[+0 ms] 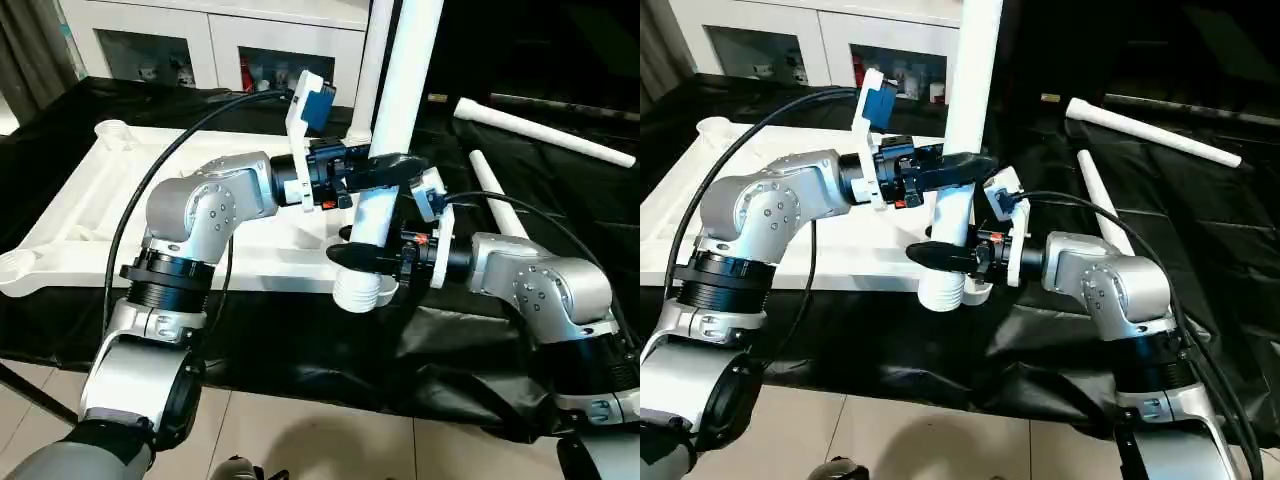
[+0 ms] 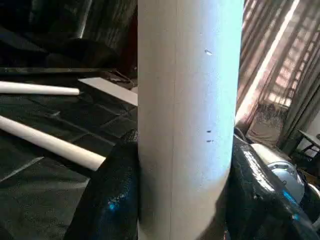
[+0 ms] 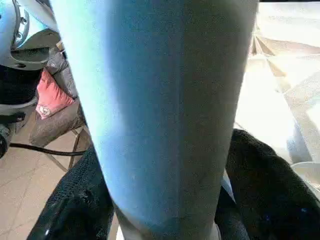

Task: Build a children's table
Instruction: Pick table leg

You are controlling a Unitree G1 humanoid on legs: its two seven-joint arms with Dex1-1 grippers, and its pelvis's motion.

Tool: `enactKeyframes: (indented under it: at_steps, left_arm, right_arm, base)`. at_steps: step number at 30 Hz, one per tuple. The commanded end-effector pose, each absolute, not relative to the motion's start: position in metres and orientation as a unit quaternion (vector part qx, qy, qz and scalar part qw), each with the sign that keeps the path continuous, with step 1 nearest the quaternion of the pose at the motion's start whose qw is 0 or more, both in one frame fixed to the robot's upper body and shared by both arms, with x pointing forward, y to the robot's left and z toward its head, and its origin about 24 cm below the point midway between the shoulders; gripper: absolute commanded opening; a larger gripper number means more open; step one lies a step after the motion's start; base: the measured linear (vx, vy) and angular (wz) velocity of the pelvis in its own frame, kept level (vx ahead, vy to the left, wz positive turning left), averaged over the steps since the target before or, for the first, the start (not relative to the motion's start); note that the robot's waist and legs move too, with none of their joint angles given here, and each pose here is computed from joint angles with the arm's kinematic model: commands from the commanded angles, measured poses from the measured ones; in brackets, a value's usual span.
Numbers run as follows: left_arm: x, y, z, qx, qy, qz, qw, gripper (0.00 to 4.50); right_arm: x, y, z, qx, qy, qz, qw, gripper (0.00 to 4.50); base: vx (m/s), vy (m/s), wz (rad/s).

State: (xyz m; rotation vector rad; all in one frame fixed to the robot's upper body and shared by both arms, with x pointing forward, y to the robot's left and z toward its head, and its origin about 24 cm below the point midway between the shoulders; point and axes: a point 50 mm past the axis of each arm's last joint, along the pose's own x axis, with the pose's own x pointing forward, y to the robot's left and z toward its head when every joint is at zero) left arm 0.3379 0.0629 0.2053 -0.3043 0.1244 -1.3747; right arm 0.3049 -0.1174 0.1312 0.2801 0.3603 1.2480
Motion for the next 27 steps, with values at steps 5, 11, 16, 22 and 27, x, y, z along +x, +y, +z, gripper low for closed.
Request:
enactKeyframes:
  at_steps: [5,11,16,22,27]
  left_arm:
    - [0.336,0.061,0.212,-0.133,0.047,-0.644,0.752,1.85]
    - [0.336,0.061,0.212,-0.133,0.047,-0.644,0.752,1.85]
    - [0.337,0.061,0.212,-0.133,0.050,-0.643,0.752,1.85]
    - [0.340,0.060,0.211,-0.133,0.050,-0.628,0.765,2.20]
    - [0.350,0.063,0.217,-0.199,0.019,-0.595,0.778,2.83]
  right_arm:
    - [0.306,-0.122,0.137,0.134,0.158,0.578,0.789,2.86]
    - [0.306,-0.121,0.137,0.136,0.157,0.578,0.789,2.36]
    - [0.307,-0.122,0.136,0.137,0.157,0.574,0.792,2.01]
    - [0.307,-0.122,0.135,0.135,0.156,0.570,0.795,1.96]
    - [0.311,-0.121,0.137,0.148,0.137,0.549,0.811,1.94]
  base:
    - [0.000,0.000,0.00]
    - [0.000,0.000,0.00]
    - [0.000,0.000,0.00]
    - [0.000,0.000,0.00]
    - [0.000,0.000,0.00]
